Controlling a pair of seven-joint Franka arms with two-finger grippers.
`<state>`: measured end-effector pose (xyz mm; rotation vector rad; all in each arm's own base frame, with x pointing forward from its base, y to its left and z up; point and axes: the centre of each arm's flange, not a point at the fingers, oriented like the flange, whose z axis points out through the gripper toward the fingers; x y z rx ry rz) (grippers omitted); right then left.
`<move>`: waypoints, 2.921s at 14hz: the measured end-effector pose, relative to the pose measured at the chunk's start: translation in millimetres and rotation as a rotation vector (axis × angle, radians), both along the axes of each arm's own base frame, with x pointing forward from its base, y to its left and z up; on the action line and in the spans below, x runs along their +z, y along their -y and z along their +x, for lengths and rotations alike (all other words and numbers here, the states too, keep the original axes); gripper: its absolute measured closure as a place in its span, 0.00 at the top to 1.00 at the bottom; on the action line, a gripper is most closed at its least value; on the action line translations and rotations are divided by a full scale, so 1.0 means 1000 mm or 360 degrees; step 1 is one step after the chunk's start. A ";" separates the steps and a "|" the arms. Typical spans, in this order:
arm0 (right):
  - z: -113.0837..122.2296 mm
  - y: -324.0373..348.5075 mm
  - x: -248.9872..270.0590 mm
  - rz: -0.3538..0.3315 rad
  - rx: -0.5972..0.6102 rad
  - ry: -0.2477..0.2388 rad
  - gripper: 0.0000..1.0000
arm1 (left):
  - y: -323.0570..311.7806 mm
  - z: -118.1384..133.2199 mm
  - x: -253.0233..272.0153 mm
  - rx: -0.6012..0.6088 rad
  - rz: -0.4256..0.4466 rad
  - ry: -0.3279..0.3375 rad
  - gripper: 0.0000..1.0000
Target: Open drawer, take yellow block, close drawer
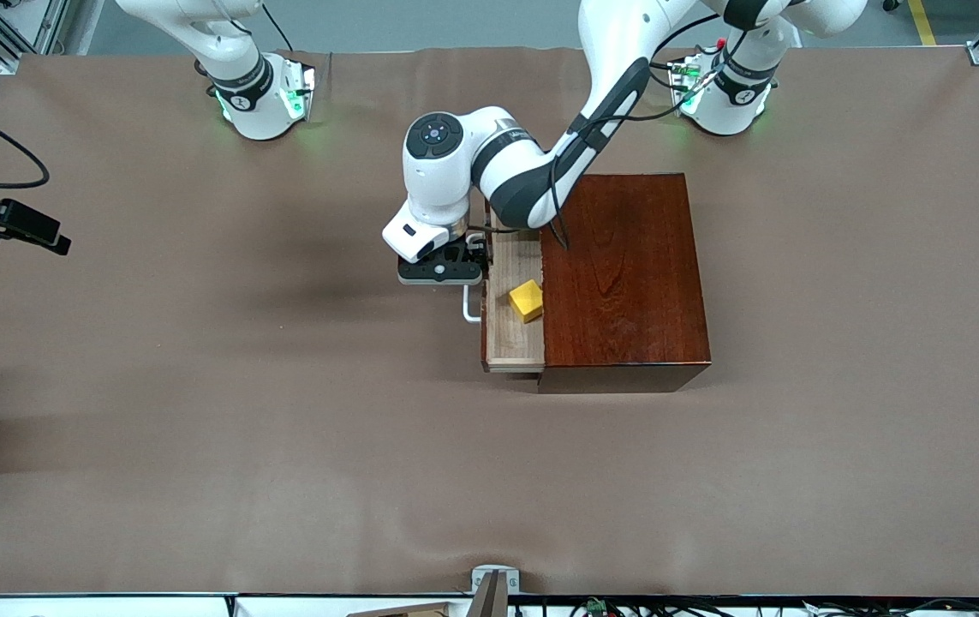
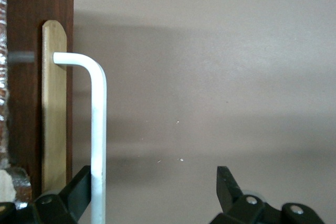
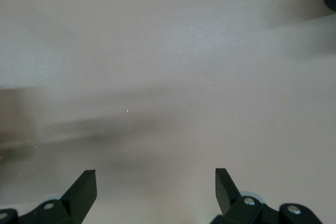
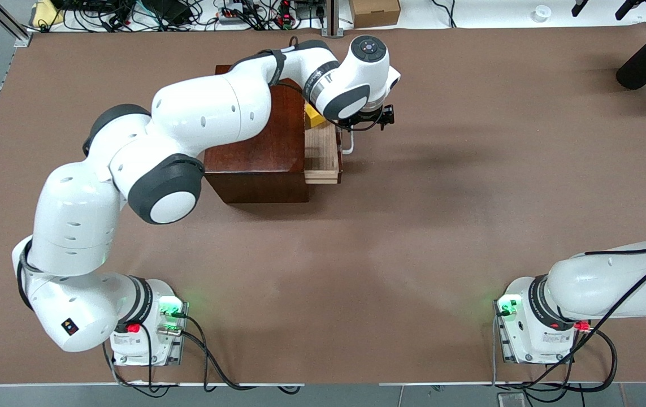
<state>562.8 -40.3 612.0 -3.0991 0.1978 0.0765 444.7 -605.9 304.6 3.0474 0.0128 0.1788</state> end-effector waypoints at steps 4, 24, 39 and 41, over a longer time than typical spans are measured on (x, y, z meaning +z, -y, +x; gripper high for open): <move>0.000 0.002 0.000 0.0000 -0.0005 0.0001 1.00 | 0.005 -0.003 0.001 -0.0005 -0.0038 0.0016 1.00; -0.002 0.002 0.000 0.0002 -0.0007 -0.0024 1.00 | 0.026 -0.007 0.018 0.0097 -0.0256 0.0048 1.00; 0.016 -0.014 -0.010 0.0039 0.0025 0.0066 1.00 | 0.021 -0.014 0.068 0.0156 -0.0130 -0.0073 1.00; 0.025 -0.029 -0.026 0.0052 0.0061 0.0043 1.00 | 0.001 -0.005 0.129 0.0204 -0.0165 -0.0060 1.00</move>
